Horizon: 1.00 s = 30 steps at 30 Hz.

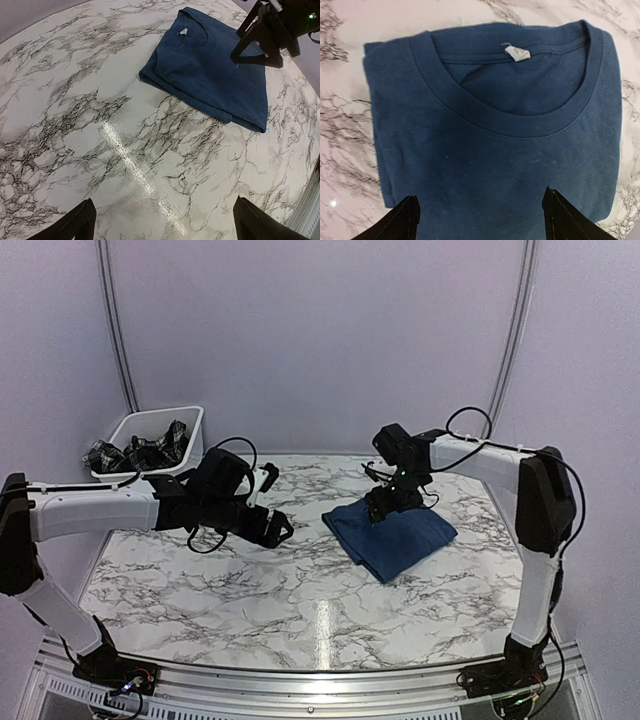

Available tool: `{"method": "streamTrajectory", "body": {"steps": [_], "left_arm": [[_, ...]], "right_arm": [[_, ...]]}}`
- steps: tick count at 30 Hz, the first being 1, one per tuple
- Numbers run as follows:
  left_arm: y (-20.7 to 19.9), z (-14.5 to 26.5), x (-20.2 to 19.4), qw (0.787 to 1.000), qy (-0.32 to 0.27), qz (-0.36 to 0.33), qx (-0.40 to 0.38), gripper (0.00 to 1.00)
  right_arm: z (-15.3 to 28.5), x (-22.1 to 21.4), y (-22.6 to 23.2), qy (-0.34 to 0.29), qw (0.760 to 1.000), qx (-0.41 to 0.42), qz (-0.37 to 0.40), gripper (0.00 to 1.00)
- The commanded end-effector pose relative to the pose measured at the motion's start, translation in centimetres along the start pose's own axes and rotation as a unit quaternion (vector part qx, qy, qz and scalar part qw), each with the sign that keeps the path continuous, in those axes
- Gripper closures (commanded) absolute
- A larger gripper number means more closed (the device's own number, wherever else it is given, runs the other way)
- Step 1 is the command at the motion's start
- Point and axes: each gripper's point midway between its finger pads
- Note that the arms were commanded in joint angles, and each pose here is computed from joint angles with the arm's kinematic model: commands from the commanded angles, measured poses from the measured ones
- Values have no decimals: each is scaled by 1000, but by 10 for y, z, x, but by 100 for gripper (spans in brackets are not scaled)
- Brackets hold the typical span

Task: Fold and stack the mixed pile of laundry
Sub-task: Move the square-folded T-shirt to the corner of the board.

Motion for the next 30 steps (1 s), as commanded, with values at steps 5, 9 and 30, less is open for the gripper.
{"method": "streamTrajectory", "body": {"steps": [5,9,30], "left_arm": [[4,8,7,1000,-2,2,13,1],[5,7,9,1000,-1,4,19,1],[6,2,14,1000,12,5,27,1]], "right_arm": [[-76,-6,-14,62,996,-57,-5,17],[-102,-25,-51,90,990,-61,-89,16],[10,39,-230,-69,959,-84,-261,13]]}}
Point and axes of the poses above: each gripper's point midway between its finger pads, its own z axis back along the fingers, its own y axis along the line the jaws close on, x = y × z, and after that the axes turned 2 degrees about z, right-handed
